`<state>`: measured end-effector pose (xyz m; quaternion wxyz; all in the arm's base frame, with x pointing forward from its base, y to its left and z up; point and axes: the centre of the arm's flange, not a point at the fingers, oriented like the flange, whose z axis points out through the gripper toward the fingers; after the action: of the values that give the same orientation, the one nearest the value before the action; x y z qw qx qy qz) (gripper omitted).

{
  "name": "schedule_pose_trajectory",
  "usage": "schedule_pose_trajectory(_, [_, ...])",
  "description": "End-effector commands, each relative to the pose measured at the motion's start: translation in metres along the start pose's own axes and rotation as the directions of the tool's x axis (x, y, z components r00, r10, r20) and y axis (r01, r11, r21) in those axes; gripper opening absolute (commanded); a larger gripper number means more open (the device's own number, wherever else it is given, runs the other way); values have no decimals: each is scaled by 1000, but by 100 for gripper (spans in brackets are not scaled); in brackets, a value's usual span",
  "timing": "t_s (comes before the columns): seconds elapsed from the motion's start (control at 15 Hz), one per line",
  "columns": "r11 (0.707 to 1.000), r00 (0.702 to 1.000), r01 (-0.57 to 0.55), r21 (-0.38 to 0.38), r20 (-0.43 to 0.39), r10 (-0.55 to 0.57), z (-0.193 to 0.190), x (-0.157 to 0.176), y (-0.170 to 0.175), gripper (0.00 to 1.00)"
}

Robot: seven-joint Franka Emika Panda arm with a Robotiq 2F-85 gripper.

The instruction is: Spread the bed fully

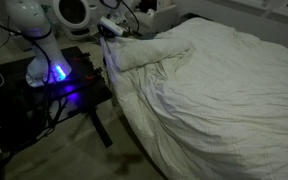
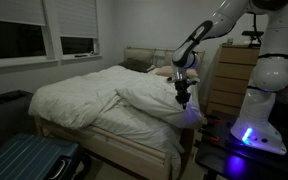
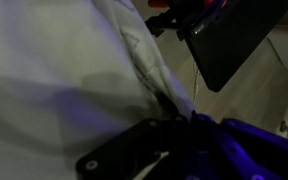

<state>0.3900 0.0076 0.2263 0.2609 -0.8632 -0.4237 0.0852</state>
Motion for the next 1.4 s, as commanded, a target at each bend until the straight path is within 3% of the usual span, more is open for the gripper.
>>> schedule_pose_trajectory(0.0, [996, 996, 80, -27, 34, -79, 11, 9, -36, 1])
schedule_pose_trajectory(0.07, [995, 996, 83, -50, 36, -81, 13, 10, -35, 23])
schedule_pose_trajectory(0.33, [993, 1000, 17, -116, -8, -18, -3, 4, -16, 51])
schedule_pose_trajectory(0.47, [990, 998, -21, -138, -69, 12, -23, 3, -6, 67])
schedule_pose_trajectory(0.73, [955, 970, -96, -282, -240, 27, -68, -7, 25, 95])
schedule_pose_trajectory(0.8, [940, 960, -124, -318, -278, 32, -78, -11, 35, 100])
schedule_pose_trajectory(1.0, [877, 918, -225, -424, -393, 46, -100, -25, 67, 100])
schedule_pose_trajectory(1.33, [747, 829, -441, -498, -544, 126, -111, -37, 117, 100])
